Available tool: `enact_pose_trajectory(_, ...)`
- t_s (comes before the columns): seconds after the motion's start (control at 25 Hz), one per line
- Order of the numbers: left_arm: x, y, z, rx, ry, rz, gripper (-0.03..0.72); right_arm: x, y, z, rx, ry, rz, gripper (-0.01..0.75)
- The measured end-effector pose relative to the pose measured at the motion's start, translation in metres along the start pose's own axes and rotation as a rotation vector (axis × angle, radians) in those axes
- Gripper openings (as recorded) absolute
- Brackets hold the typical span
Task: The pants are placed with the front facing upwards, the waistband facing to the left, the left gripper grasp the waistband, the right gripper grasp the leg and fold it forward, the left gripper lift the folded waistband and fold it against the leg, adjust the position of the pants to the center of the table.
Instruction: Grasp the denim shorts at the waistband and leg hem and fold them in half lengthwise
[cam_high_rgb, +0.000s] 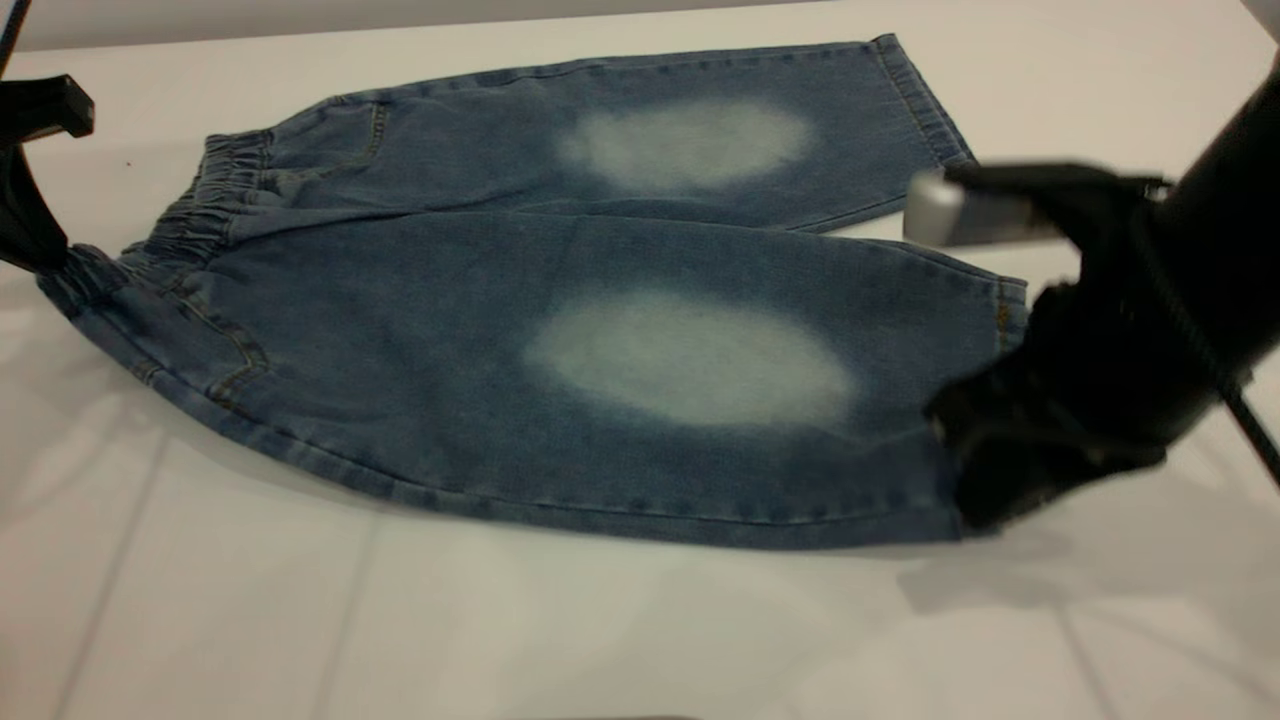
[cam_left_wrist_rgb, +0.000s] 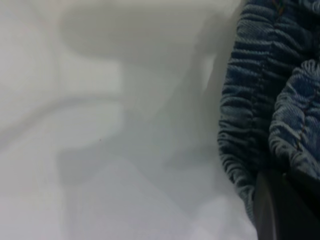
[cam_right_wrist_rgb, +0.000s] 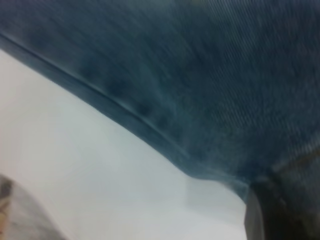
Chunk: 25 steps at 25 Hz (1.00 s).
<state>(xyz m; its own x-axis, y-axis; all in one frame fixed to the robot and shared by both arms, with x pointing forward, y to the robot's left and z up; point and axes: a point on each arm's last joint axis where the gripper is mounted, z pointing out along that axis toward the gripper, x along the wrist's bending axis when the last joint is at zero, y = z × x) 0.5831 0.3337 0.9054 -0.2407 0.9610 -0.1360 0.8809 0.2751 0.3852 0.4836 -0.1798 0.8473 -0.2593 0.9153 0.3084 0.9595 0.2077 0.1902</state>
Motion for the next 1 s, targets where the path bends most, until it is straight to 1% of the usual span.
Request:
enact_pose_trajectory(0.24, -0.001, 0.003, -0.002, 0.007, -0.004, 0.002, 0.017, 0.022, 0.028, -0.042, -0.124, 0.085, -0.108, 0.023)
enact_pose_trajectory(0.32, -0.003, 0.009, -0.004, 0.002, -0.008, 0.004, 0.017, 0.028, 0.039, -0.051, -0.158, 0.1, -0.14, 0.023)
enact_pose_trajectory(0.44, -0.005, 0.019, -0.009, -0.014, -0.016, 0.008, 0.017, 0.029, 0.055, -0.061, -0.201, 0.104, -0.155, 0.025)
enact_pose_trajectory(0.56, -0.008, 0.03, -0.015, -0.038, -0.023, 0.014, 0.017, 0.022, 0.071, -0.072, -0.249, 0.095, -0.136, 0.025)
enact_pose_trajectory(0.8, -0.012, 0.047, -0.023, -0.091, -0.034, 0.019, 0.017, -0.011, 0.094, -0.095, -0.337, 0.051, -0.058, 0.025)
enact_pose_trajectory(0.88, -0.013, 0.051, -0.025, -0.104, -0.039, 0.015, 0.017, -0.02, 0.101, -0.096, -0.348, 0.038, -0.049, 0.025)
enact_pose_trajectory(1.0, -0.015, 0.056, -0.028, -0.122, -0.059, -0.005, 0.017, -0.025, 0.113, -0.093, -0.355, 0.029, -0.054, 0.025)
